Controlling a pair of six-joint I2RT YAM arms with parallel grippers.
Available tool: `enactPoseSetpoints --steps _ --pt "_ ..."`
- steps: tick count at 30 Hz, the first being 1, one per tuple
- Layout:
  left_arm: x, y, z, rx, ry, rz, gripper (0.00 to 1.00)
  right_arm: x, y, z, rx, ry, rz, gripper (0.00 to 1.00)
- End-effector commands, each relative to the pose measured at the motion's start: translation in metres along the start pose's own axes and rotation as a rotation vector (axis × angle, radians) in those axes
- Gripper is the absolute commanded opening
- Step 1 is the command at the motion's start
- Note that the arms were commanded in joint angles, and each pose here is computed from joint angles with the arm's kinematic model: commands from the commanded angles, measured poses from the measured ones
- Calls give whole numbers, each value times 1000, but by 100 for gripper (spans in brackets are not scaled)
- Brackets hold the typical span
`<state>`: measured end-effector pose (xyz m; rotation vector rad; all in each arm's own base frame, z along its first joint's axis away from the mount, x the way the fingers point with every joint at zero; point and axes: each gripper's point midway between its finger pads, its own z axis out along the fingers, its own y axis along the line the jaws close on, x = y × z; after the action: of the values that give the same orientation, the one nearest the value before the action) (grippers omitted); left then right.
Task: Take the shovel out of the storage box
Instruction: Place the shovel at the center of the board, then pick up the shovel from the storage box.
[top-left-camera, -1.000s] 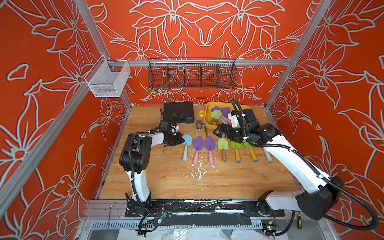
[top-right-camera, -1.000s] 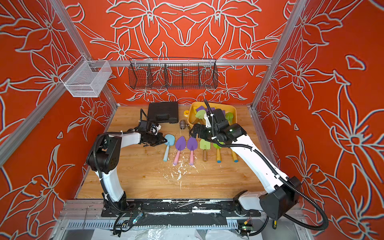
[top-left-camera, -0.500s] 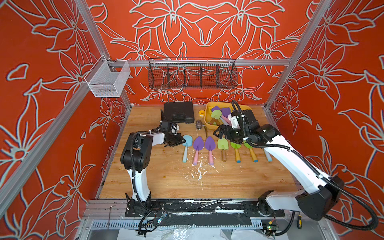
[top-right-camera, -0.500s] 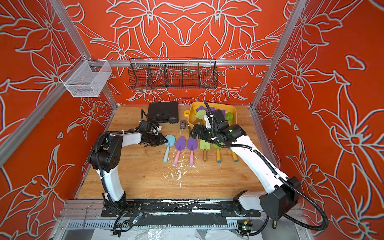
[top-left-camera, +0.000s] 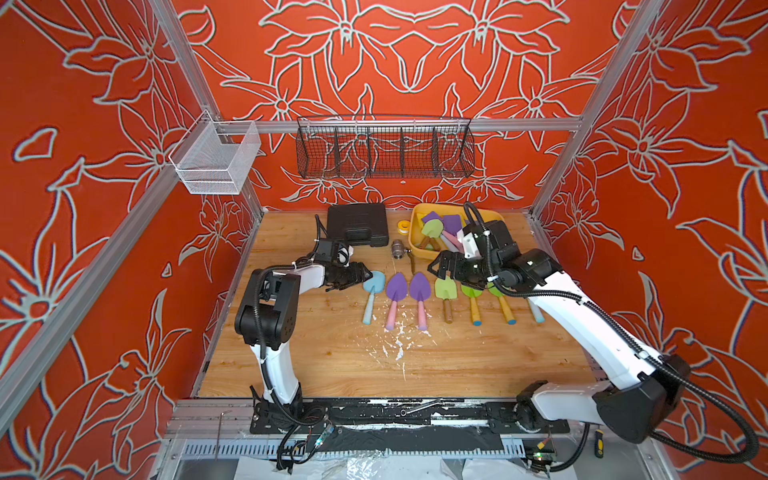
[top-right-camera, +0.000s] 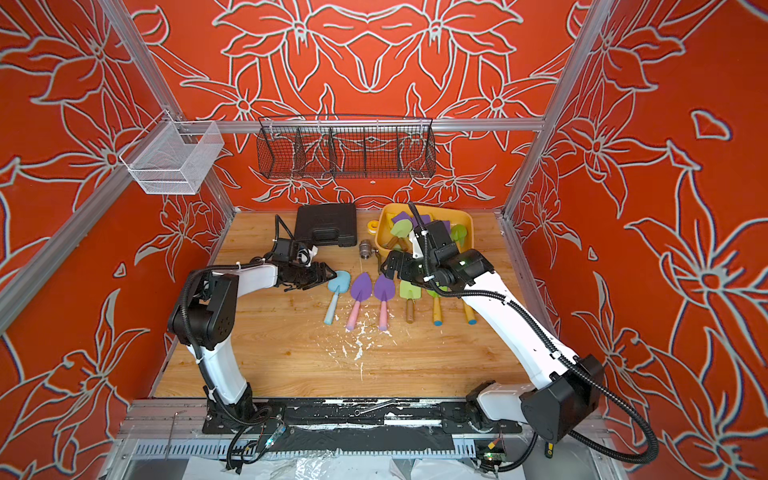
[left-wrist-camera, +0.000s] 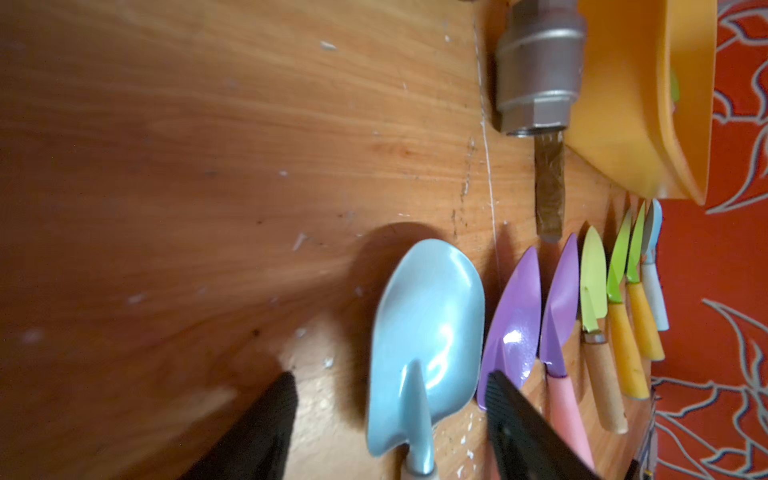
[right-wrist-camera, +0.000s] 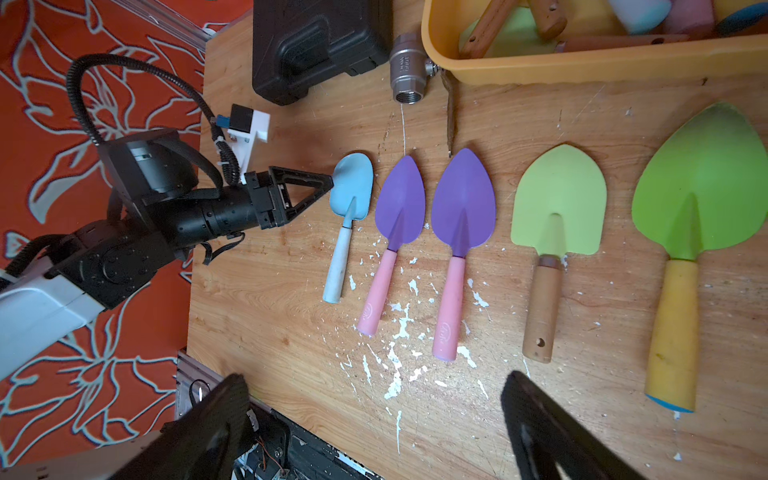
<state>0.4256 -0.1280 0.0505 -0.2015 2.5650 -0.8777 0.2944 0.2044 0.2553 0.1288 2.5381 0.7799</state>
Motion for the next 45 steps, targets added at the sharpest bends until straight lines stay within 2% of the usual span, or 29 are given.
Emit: enactPoseSetpoints --steps 1,5,9,13,15,19,23,30,39,45 --pt "-13 10 -29 -48 -59 -38 83 -2 -7 -9 30 -23 9 97" --pt "-25 -8 -60 -49 -129 -18 86 -10 -22 -14 84 -35 20 97" --pt "-38 -36 -107 -44 -243 -1 87 -29 -46 -19 154 -54 48 97" --pt "-44 -65 -159 -40 -374 9 93 -53 -69 -10 218 -39 45 96" --pt "-44 -85 -178 -15 -401 24 93 -68 -82 -2 249 -30 46 94" --pt "-36 -131 -210 -51 -469 177 98 -99 -109 20 310 -5 45 85" --pt "-22 -184 -235 -13 -500 357 100 -126 -126 50 357 48 -14 78" --pt "16 -246 -260 99 -473 497 97 -162 -148 108 353 109 -70 68" --pt "31 -274 -307 158 -532 594 97 -184 -185 162 408 155 -101 64" --pt "37 -268 -321 118 -527 625 97 -186 -205 193 417 173 -103 62"
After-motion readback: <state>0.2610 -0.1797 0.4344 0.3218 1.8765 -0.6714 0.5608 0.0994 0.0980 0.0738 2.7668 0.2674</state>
